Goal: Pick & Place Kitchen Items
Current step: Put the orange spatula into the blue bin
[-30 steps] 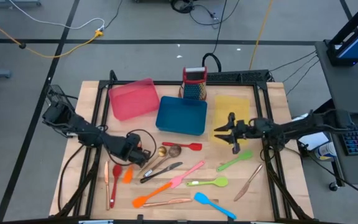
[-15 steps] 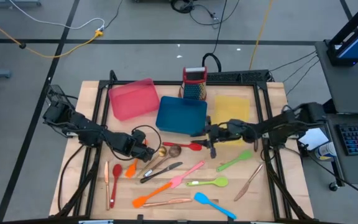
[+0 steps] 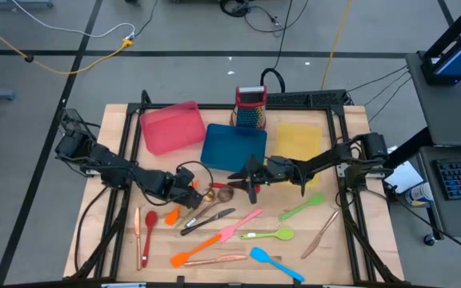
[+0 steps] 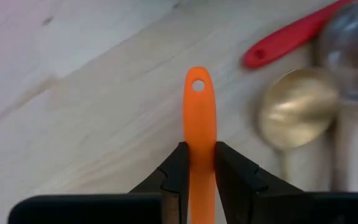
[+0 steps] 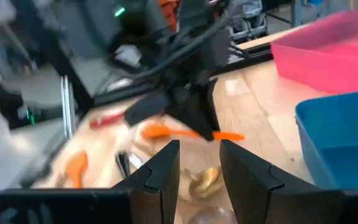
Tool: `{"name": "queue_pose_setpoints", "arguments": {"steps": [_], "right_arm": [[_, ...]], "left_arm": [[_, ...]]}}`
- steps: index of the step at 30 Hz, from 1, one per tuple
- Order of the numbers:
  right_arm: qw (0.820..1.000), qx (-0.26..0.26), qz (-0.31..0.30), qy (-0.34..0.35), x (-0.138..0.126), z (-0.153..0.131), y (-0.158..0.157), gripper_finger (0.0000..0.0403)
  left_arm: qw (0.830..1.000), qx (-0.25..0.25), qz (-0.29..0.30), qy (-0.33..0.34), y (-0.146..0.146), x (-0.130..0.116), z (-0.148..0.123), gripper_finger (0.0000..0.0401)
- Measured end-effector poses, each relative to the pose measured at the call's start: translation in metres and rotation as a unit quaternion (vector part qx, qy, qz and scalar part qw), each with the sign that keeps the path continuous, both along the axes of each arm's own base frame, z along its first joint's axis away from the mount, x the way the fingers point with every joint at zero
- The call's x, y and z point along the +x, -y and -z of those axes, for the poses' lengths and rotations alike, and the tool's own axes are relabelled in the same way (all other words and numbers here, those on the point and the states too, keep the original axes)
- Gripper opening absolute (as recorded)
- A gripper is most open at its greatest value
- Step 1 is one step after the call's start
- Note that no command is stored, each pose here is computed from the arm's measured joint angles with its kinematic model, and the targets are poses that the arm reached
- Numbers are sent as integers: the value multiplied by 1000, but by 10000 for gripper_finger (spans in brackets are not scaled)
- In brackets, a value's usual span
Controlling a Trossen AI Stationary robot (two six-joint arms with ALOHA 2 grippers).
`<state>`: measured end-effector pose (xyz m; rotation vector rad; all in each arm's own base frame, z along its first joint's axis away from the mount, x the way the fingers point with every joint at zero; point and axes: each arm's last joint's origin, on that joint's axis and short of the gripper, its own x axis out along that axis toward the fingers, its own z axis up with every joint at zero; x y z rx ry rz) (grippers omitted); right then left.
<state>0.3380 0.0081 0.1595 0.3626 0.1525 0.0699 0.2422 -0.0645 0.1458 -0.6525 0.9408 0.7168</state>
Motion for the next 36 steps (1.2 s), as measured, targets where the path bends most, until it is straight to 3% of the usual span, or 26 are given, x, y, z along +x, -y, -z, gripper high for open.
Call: {"name": "queue_pose_setpoints", "arguments": {"steps": [7,16,25,36], "right_arm": [[992,117,29,-31,12,16,6,112],[980,187,42,-51,36,33,6,112],[989,137,47,-19,35,5,21,112],[999,-46,-16,-23,20,-32,3,114]], "left_arm": [[998,37,41,42,1,9,-5,65],[988,91,94,83,3,19,-11,64],[981,111,122,98,4,23,-14,64],[973,106,205,9,3,12,-6,72]]}}
